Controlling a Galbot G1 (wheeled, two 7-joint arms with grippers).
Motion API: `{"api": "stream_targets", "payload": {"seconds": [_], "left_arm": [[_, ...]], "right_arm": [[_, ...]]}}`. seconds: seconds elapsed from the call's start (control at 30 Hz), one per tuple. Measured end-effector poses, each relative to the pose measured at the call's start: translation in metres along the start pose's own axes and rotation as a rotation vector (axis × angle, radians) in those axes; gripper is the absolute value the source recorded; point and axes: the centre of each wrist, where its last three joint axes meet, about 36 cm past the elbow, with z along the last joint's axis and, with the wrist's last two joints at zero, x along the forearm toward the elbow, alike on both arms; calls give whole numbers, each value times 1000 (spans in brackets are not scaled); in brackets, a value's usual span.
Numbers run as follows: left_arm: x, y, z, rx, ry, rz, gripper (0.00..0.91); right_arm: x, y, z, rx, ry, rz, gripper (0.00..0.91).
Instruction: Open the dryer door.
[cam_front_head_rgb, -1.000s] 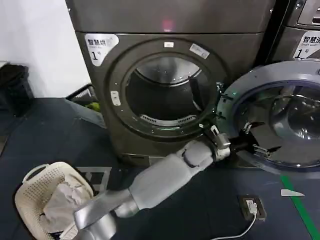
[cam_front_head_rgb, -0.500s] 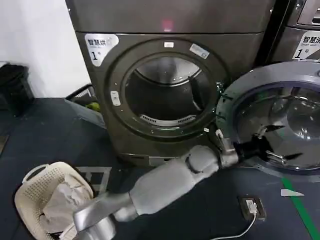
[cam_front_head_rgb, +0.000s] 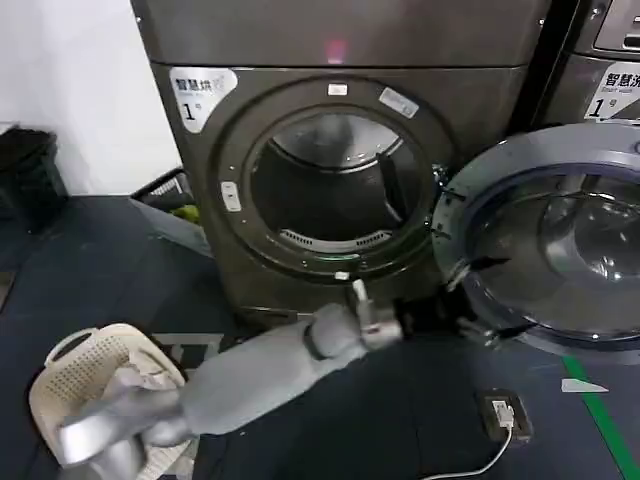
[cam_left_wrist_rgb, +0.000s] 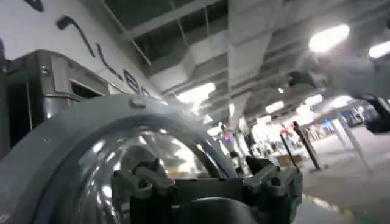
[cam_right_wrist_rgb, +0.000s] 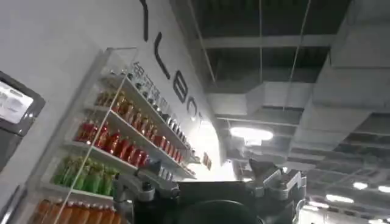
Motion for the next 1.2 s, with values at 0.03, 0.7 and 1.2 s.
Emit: {"api": "stream_targets", "payload": {"seconds": [0.03,0.7,1.2], "left_arm": [[9,0,-1,-11,19,8,907],[250,2,-90,-165,636,13,907],[389,-4,-208,-244,1142,82,907]], "right_arm": [[0,-1,-1,14,-9,-3,907],[-5,-11,-13,147,-64,80,907],[-9,2,-7,134,-86,67,907]]}}
